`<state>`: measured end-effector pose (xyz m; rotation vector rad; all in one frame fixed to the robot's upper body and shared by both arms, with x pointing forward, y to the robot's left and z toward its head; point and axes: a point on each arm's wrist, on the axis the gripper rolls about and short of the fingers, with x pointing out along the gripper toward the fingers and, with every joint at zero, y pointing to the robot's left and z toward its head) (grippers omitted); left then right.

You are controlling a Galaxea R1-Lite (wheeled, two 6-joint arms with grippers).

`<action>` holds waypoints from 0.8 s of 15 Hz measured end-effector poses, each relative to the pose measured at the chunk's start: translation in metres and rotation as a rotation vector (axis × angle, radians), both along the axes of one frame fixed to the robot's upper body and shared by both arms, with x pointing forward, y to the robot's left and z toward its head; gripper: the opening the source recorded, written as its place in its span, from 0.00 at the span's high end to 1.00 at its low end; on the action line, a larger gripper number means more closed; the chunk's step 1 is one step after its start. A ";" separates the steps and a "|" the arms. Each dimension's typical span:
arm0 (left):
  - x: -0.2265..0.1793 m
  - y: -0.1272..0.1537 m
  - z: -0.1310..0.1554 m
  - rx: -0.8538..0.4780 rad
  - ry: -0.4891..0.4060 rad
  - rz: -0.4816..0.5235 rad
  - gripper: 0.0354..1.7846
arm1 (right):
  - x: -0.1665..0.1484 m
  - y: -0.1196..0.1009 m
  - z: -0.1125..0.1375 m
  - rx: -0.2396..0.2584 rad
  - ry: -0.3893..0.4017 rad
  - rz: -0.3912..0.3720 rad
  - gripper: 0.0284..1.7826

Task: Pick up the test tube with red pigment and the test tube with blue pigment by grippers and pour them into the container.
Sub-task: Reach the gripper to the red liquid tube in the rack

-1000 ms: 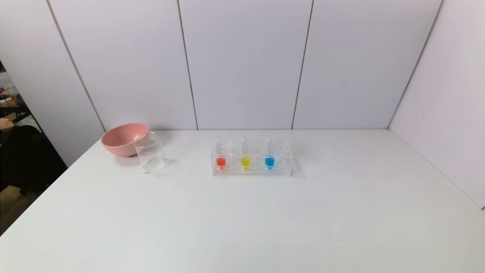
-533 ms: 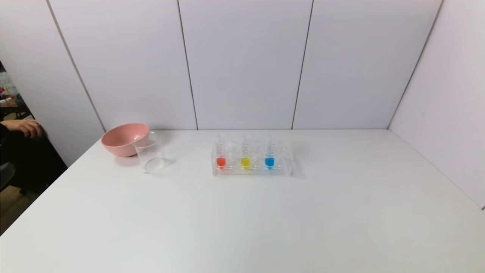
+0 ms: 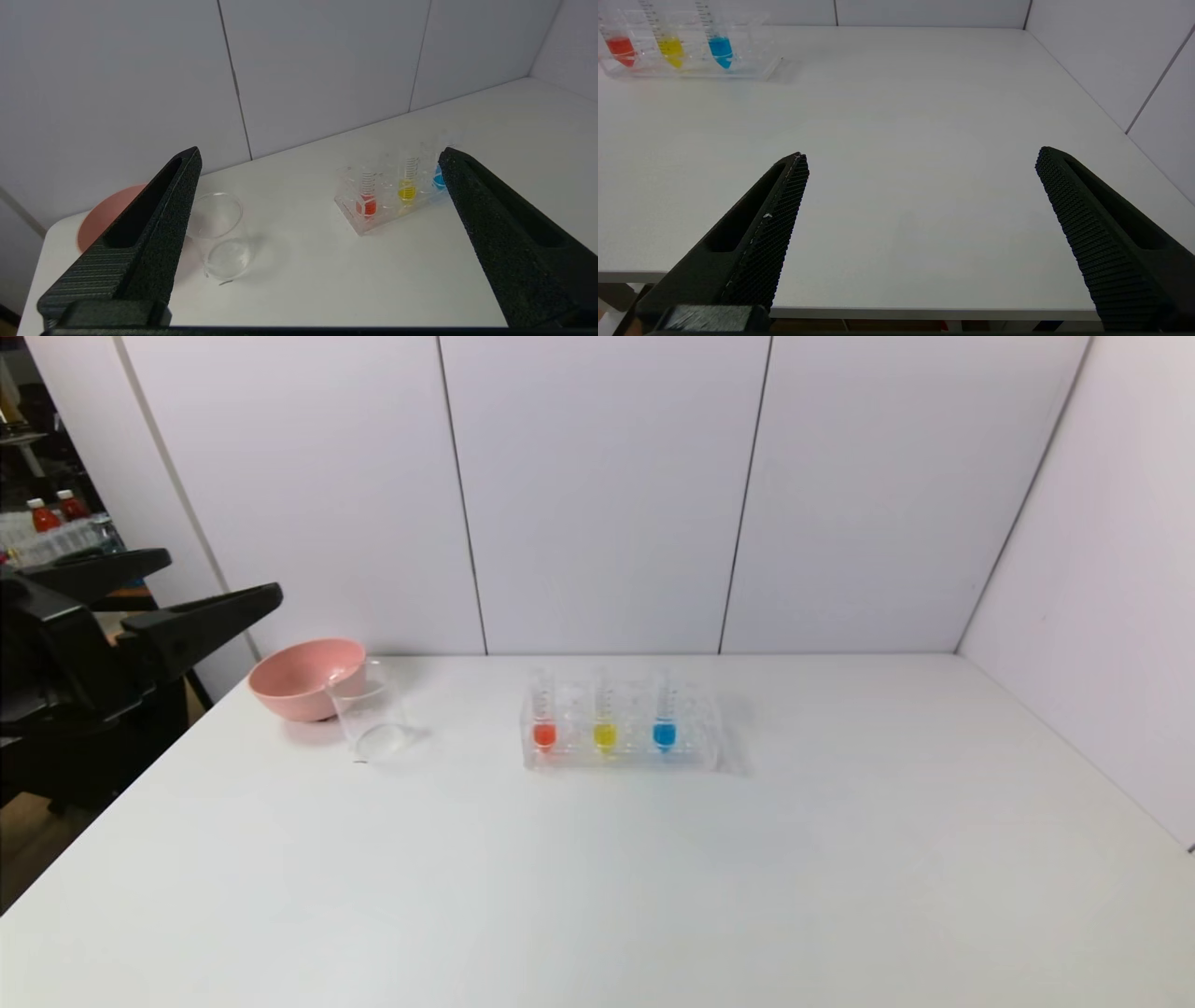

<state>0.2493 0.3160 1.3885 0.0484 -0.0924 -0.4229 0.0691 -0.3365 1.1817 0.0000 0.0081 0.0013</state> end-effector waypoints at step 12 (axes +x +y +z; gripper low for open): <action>0.122 -0.028 -0.045 0.013 0.101 -0.216 0.01 | 0.000 0.000 0.000 0.000 0.000 0.000 0.00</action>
